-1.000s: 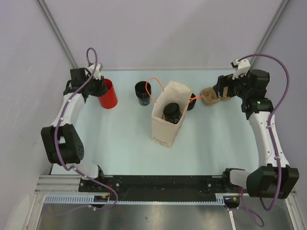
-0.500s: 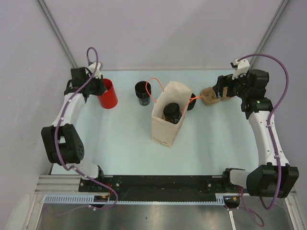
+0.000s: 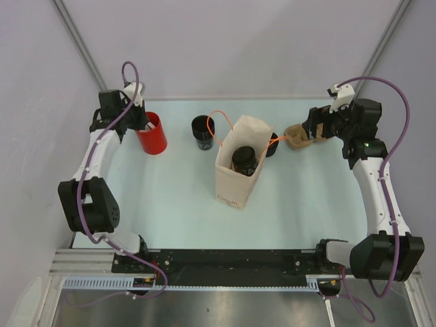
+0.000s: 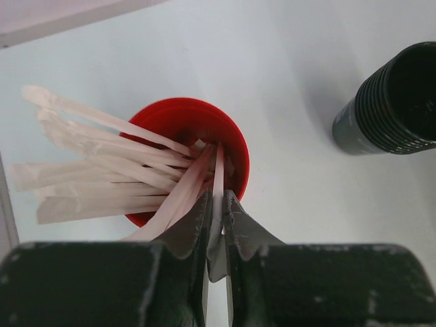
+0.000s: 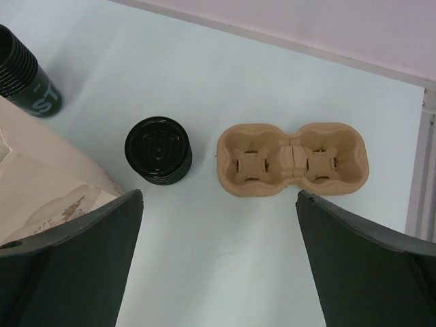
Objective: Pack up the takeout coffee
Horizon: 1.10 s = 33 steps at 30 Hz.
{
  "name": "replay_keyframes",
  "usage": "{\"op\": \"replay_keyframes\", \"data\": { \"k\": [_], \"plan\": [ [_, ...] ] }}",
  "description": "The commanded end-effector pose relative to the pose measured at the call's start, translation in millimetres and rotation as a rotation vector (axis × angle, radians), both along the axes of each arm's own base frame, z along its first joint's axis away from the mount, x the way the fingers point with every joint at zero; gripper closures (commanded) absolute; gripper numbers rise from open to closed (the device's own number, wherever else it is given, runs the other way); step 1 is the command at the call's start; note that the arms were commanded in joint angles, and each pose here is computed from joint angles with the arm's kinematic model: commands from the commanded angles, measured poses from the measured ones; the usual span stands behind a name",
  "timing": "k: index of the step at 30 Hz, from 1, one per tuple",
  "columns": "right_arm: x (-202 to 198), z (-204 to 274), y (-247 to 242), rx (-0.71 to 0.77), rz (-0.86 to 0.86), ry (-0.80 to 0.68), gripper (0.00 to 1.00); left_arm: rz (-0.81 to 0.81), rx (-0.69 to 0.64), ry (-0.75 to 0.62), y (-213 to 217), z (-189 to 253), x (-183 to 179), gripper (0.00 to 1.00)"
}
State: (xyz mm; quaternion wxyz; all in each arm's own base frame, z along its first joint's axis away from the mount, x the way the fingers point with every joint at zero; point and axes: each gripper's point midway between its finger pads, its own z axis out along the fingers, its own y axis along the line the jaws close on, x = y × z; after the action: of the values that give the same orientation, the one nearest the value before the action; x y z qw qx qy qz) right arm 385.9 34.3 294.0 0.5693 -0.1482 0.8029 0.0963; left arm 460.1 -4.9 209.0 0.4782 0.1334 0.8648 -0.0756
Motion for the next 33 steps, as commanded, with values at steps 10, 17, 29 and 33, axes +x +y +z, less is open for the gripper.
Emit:
{"op": "replay_keyframes", "data": {
  "k": [10, 17, 29, 33],
  "plan": [
    [9, -8, -11, 0.007, -0.031, 0.016, 0.01, -0.164, 0.046, -0.303, -37, 143, -47, 0.87],
    [11, -14, -14, 0.008, -0.035, 0.031, 0.00, -0.246, 0.054, -0.431, -72, 191, -85, 0.87],
    [12, -18, -14, 0.006, -0.029, 0.044, 0.00, -0.370, -0.065, -0.603, -105, 272, -137, 0.87],
    [12, -19, -14, 0.007, -0.029, 0.045, 0.00, -0.463, -0.159, -0.623, -122, 294, -158, 0.87]
  ]
}}
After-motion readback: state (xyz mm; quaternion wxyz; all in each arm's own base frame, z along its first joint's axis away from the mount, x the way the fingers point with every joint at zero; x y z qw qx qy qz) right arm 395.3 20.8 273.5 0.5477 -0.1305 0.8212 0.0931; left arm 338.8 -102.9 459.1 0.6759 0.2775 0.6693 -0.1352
